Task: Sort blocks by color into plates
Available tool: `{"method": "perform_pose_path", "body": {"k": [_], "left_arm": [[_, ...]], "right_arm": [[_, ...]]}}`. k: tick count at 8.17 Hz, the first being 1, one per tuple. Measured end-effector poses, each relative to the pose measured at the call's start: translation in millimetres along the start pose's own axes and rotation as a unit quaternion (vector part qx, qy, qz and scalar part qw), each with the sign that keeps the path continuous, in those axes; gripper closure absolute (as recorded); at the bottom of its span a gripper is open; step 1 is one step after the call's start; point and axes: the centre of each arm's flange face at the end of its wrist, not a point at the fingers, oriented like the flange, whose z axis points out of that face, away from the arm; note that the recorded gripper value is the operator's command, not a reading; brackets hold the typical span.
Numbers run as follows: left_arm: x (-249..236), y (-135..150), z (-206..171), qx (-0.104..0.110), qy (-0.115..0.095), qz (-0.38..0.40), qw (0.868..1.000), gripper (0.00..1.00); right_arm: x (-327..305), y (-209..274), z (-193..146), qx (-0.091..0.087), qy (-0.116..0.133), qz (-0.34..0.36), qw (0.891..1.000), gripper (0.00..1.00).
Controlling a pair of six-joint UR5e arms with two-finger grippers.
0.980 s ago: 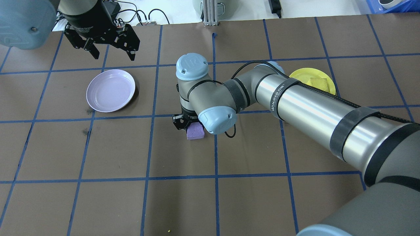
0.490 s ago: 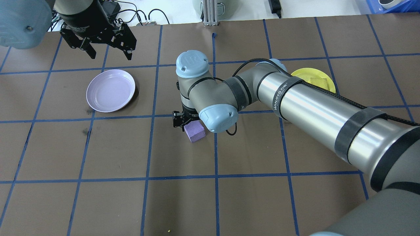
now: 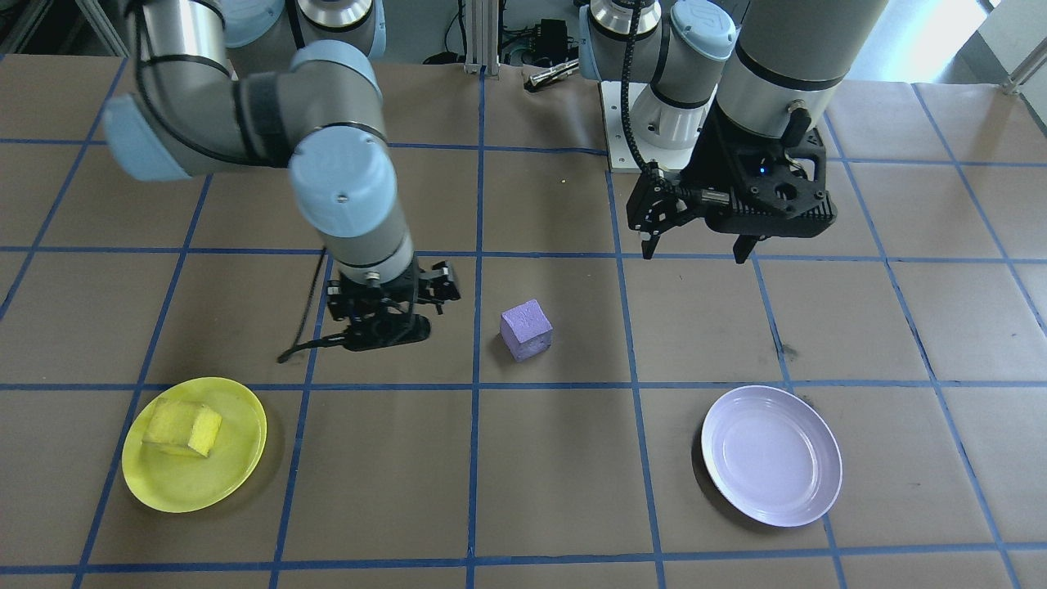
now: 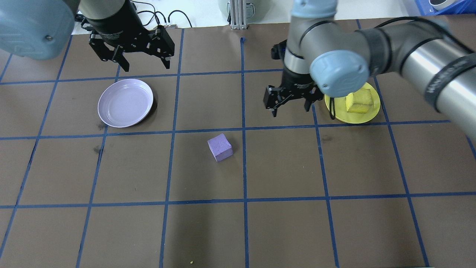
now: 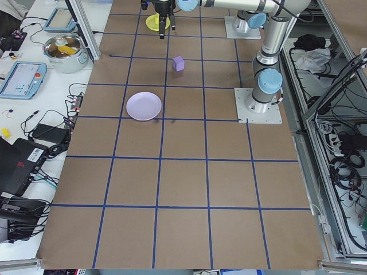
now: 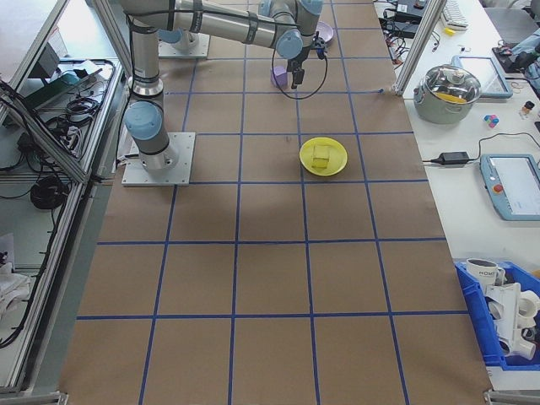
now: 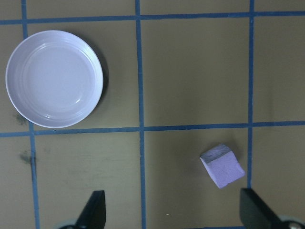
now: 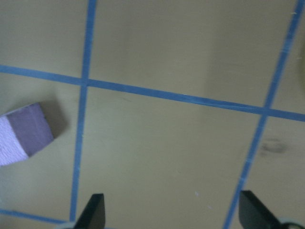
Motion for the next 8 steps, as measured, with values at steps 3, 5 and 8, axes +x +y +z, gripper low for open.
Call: {"method": "perform_pose_path", "body": {"k": [3,5,8], "left_arm": [[71,17,33,-0.036,0.007,-0.08,0.996,0.0],[95,25,73,-0.078,0.009,-0.149,0.986,0.0],[103,37,154,-0.152,-0.018,-0.169,0.974,0.0]], "right_arm": [[99,40,-97,0.036,0.017,0.036,0.999,0.0],[108,51,-159,0.068,0.033,0.065,0.995,0.0],[103,67,-195,0.069,0.033,0.076,0.994,0.0]]}}
